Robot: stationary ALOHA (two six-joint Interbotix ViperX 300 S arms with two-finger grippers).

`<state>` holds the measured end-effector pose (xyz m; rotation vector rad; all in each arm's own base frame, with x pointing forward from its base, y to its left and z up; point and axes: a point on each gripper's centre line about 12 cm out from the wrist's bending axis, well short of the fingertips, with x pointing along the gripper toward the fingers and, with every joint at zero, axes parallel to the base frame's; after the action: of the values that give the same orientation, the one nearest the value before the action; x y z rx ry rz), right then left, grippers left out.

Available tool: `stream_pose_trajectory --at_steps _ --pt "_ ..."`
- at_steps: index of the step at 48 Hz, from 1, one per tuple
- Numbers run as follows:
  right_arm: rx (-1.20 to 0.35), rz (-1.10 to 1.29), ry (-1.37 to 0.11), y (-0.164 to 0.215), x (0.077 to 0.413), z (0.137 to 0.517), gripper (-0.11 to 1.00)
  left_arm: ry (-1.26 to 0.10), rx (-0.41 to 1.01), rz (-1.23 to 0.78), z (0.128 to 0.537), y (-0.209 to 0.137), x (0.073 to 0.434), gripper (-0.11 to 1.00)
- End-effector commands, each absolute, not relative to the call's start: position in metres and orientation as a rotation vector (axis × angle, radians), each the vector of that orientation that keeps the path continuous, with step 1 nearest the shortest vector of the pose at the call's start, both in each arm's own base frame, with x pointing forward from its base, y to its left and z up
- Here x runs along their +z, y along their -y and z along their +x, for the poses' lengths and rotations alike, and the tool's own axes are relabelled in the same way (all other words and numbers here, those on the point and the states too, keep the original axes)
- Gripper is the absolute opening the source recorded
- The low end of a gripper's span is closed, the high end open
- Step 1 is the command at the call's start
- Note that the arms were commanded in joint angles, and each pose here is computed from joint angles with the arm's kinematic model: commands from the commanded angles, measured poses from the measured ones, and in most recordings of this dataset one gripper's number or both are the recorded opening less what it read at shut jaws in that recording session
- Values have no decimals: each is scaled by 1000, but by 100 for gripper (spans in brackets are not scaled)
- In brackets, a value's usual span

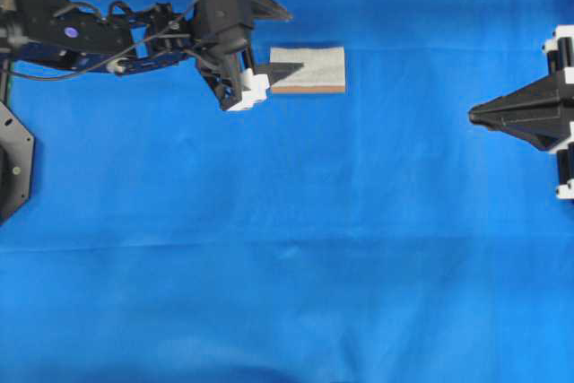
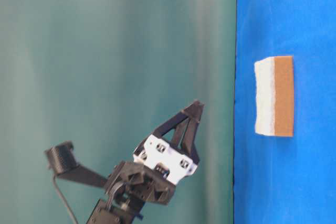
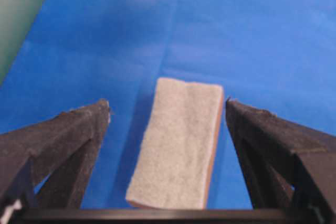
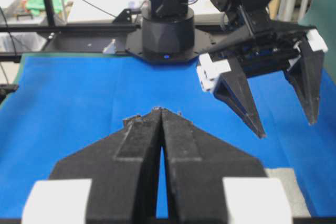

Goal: Hand over the sponge with the left arm and wipe it with the right arm.
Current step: 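Close the left gripper on the sponge's left end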

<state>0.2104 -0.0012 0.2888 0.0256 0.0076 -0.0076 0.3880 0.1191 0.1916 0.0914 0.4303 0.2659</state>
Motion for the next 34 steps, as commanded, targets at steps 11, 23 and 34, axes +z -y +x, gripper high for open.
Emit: stream_pose_trajectory --at_steps 11,23,34 --pt "-10 30 12 2 297 213 0 -454 283 91 389 -129 194 94" --pt "-10 30 8 2 296 213 0 -522 276 80 391 -130 163 94" --pt "-10 30 0 2 294 214 0 -570 268 74 396 -130 132 94"
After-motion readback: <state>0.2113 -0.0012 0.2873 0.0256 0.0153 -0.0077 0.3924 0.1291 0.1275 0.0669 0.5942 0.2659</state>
